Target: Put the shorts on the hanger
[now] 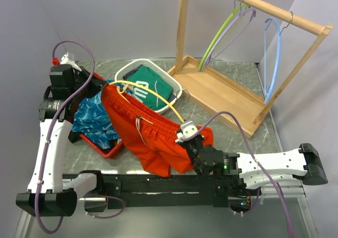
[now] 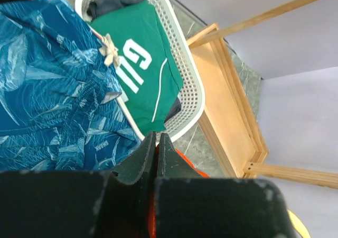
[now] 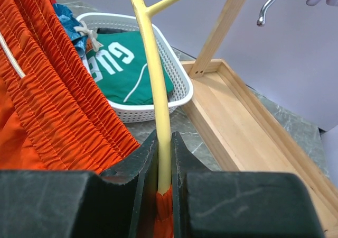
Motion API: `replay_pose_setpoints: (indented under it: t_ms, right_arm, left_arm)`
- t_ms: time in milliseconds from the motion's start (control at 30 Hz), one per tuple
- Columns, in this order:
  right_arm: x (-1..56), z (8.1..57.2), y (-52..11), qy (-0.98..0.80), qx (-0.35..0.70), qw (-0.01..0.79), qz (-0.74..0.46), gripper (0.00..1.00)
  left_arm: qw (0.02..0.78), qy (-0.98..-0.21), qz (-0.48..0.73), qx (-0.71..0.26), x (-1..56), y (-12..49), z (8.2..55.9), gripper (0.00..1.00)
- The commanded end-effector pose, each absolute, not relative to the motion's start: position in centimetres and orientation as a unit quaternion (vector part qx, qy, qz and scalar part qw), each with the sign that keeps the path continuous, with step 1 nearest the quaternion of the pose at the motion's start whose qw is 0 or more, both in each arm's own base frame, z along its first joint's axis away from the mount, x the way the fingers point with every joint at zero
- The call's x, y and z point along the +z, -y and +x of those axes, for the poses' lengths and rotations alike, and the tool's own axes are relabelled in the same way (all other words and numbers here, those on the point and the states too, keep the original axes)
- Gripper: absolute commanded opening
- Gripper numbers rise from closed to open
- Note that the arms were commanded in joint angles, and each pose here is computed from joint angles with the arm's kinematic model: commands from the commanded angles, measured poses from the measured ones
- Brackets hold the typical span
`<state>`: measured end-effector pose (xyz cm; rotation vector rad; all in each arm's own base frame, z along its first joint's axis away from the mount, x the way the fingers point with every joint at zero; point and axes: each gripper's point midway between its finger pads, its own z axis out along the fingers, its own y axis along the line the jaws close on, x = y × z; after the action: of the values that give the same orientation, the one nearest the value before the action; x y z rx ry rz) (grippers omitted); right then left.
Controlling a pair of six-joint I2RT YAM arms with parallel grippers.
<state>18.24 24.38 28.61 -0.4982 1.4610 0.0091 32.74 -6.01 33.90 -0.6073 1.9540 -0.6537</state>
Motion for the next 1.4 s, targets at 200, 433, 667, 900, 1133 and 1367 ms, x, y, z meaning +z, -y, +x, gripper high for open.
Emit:
replay_pose_setpoints:
  t_ms: [200,433,667,900,1133,1367]
  right_arm:
    - [28.0,18.6,-23.6,-0.668,-0.04,0.702,-0.242,0.0]
    - [27.7,18.9,-23.3,-0.672,-0.052,0.699,-0.239,0.0]
    - [27.2,18.9,-23.6,-0.668,-0.055,0.7,-0.248,0.0]
    - [27.0,19.0,-23.8,-0.661,-0.069,0.7,-0.26,0.0]
    - [26.7,19.2,-23.4,-0.668,-0.058,0.699,-0.249,0.0]
    - [26.6,19.3,-23.7,-0.672,-0.06,0.694,-0.252,0.0]
  left_arm:
    - [0.651,-0.675,-0.289,-0.189,42.5,-0.4,33.4,0.01]
    - [0.664,-0.661,-0.302,-0.176,42.9,-1.1,32.3,0.01]
    - [0.67,-0.659,-0.293,-0.173,44.1,-1.1,32.3,0.01]
    - [0.675,-0.668,-0.267,-0.162,44.7,-1.0,33.4,0.01]
    - [0.702,-0.644,-0.268,-0.143,45.8,-1.9,31.6,0.01]
    - [0.722,-0.617,-0.275,-0.152,46.1,-2.0,30.0,0.01]
